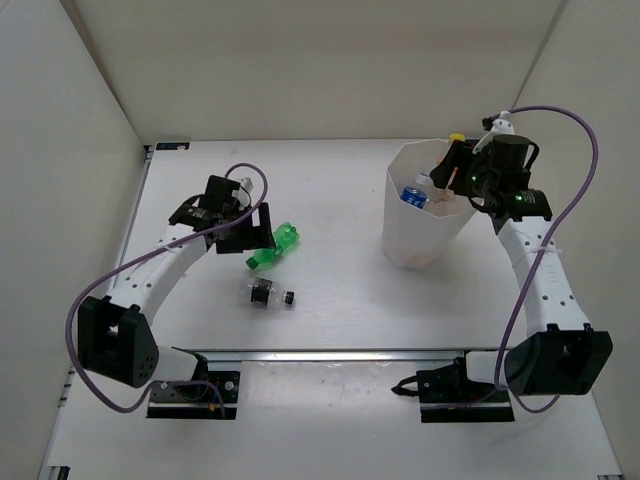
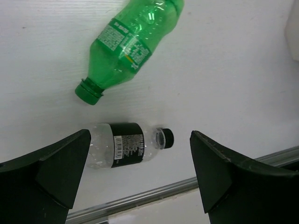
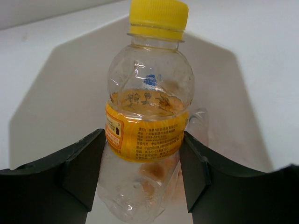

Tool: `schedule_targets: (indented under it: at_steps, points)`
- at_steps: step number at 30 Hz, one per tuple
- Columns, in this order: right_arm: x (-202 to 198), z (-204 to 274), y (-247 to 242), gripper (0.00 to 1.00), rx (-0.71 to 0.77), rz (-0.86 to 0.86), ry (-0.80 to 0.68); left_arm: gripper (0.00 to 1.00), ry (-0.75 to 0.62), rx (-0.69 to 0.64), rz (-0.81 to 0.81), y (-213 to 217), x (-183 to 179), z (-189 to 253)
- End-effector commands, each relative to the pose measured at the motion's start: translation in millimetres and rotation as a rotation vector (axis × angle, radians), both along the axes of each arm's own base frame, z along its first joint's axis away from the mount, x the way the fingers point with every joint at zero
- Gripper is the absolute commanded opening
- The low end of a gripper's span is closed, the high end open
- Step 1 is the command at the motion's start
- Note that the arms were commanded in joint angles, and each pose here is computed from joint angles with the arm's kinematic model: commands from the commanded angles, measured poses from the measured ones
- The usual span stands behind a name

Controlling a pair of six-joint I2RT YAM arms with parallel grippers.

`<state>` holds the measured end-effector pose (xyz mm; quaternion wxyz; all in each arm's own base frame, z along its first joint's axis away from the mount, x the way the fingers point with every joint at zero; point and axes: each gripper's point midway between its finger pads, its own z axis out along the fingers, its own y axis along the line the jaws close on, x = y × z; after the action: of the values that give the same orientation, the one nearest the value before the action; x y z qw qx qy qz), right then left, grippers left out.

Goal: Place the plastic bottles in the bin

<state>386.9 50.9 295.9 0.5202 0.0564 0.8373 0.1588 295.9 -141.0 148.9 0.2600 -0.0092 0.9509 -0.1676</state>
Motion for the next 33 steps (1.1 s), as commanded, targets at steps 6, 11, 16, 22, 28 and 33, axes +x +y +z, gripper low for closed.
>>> schedule_targets:
  at_steps: [6, 11, 16, 22, 28, 33]
  points:
    - [12.9, 34.8, -6.6, 0.90, -0.174, -0.044, -0.036, 0.99, 0.006, 0.089, 0.034, 29.0, 9.8, -9.8]
    - [5.2, 93.3, 61.5, 0.99, -0.239, 0.123, -0.198, 0.99, -0.051, 0.143, 0.096, 49.9, 2.6, 9.9]
    - [-39.2, 98.9, 178.5, 0.99, -0.274, 0.507, -0.343, 0.99, -0.075, 0.133, 0.163, 71.1, -9.8, 26.5]
    - [-101.0, 18.3, 291.2, 1.00, -0.211, 0.948, -0.255, 0.98, -0.083, 0.250, 0.303, 111.8, -37.7, 42.2]
    - [-139.6, -70.9, 369.2, 0.99, -0.251, 1.242, -0.161, 0.99, -0.071, 0.270, 0.397, 130.5, -72.9, 44.3]
    - [-160.8, -139.9, 406.9, 0.99, -0.288, 1.369, -0.160, 0.99, -0.073, 0.252, 0.390, 127.8, -86.1, 41.3]
